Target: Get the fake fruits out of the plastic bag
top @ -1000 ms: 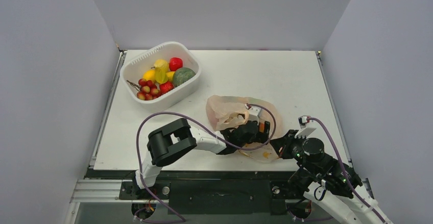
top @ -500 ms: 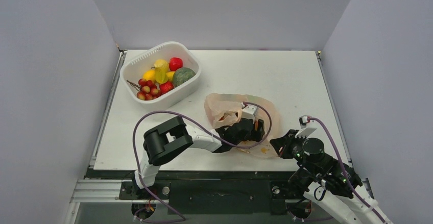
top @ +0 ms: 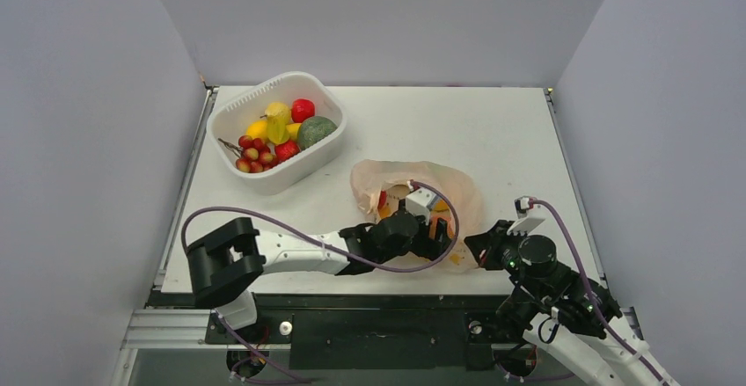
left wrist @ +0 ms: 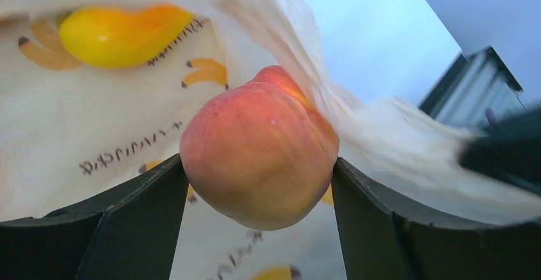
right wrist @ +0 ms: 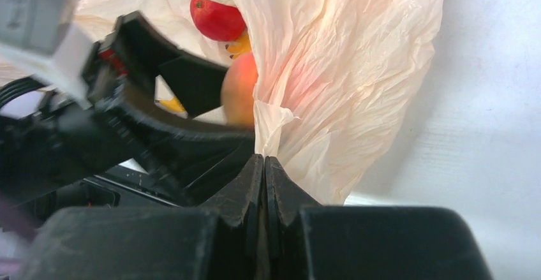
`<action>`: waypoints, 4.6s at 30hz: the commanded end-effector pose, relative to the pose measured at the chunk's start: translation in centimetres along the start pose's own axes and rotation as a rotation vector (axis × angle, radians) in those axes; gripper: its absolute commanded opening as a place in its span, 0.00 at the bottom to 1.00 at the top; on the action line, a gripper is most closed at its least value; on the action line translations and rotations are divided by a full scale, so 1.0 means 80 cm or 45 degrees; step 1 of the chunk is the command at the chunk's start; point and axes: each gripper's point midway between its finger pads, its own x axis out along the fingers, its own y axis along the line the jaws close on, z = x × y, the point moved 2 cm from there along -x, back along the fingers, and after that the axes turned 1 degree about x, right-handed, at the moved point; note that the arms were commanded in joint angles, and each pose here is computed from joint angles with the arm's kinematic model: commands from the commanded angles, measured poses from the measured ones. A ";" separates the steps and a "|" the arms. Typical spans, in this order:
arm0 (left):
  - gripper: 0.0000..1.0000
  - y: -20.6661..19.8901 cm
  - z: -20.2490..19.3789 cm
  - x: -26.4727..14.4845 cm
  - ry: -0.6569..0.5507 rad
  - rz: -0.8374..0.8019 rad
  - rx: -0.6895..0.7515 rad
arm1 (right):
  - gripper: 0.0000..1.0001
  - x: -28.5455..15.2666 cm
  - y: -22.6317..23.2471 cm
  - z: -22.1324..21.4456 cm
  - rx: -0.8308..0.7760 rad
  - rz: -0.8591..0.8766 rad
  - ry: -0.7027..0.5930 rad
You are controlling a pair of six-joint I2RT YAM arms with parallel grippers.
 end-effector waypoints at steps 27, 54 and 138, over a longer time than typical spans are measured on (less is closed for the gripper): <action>0.36 0.031 0.287 -0.306 -0.356 -0.178 0.032 | 0.00 0.057 0.000 0.035 0.014 -0.153 -0.167; 0.42 0.525 0.236 -0.244 -0.280 1.106 -0.424 | 0.00 0.095 0.012 0.028 -0.058 -0.115 -0.103; 0.35 0.095 0.059 -0.074 -0.146 0.475 -0.156 | 0.00 0.041 0.094 0.015 0.181 0.351 -0.053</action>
